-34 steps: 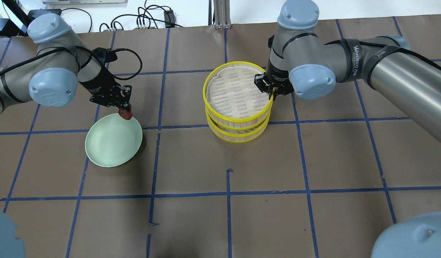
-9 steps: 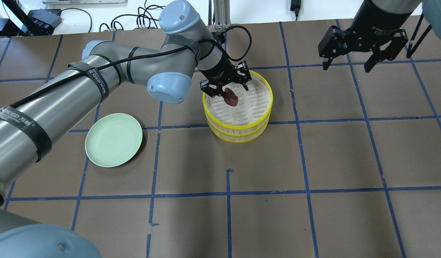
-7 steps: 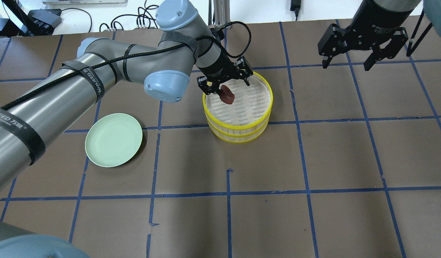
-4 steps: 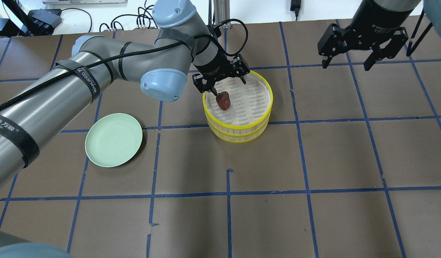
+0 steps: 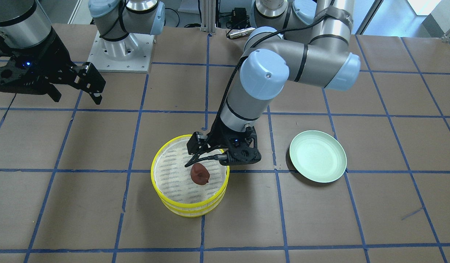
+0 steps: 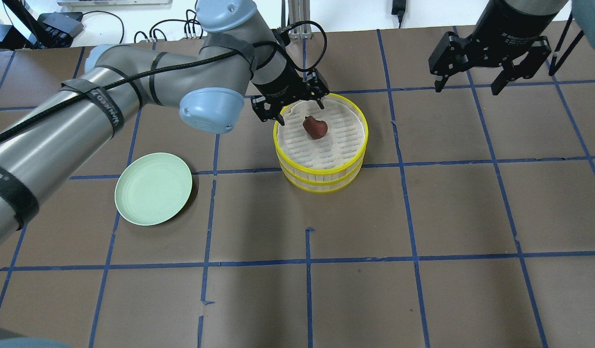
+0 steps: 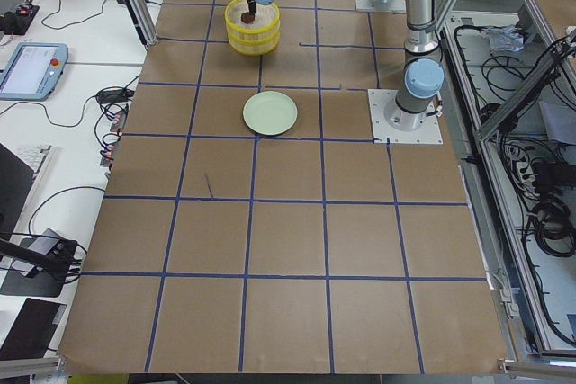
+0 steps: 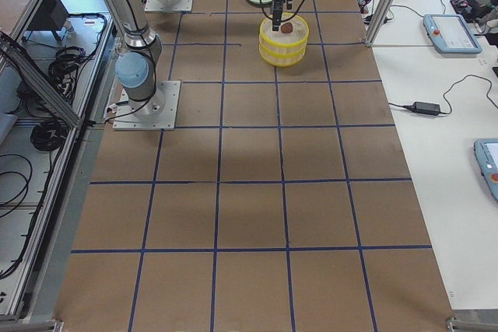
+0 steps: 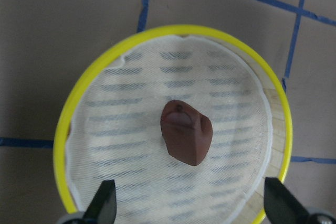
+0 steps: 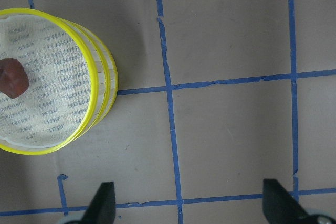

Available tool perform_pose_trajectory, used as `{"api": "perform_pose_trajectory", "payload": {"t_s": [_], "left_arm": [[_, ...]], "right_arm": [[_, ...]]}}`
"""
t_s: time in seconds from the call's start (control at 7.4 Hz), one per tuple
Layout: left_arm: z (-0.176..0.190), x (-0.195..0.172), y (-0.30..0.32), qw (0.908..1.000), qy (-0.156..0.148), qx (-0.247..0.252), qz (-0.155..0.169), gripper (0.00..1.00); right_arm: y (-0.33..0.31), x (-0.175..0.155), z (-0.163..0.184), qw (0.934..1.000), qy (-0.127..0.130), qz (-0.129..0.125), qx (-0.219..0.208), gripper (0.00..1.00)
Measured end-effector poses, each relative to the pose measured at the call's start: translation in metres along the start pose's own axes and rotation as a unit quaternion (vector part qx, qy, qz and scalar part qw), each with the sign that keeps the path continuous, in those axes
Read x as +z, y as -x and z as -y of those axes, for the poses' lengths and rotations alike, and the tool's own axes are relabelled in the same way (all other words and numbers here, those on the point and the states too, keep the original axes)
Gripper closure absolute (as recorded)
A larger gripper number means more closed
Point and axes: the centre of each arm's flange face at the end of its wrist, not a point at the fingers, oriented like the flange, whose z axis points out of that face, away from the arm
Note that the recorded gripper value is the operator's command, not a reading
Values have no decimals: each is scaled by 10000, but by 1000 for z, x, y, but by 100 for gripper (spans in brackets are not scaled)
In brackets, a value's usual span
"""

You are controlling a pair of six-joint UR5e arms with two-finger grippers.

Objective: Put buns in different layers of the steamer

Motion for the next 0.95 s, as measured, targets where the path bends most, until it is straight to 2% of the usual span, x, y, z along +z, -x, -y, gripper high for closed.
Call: {"api": "perform_pose_trajectory", "payload": {"t_s": [0.14,0.41,0.54,0.81,0.95], "left_arm": [[8,-40,36,9999,-17,-59,132,0],[-6,-119,90,9989,31,316,356,0],[-14,-144,112,9968,185,508,597,0],[-13,-164,135,9884,496,863,1144,0],[-9,-165,137,9855,577,949,1280,0]], "right_arm": [[0,0,0,10000,-6,5,-3,0],[0,-1,-1,10000,-12,-20,-13,0],[0,-1,-1,10000,-8,-34,-14,0],[0,-1,-1,10000,-9,-44,-19,0],[0,-1,-1,10000,-11,-42,-18,0]]}}
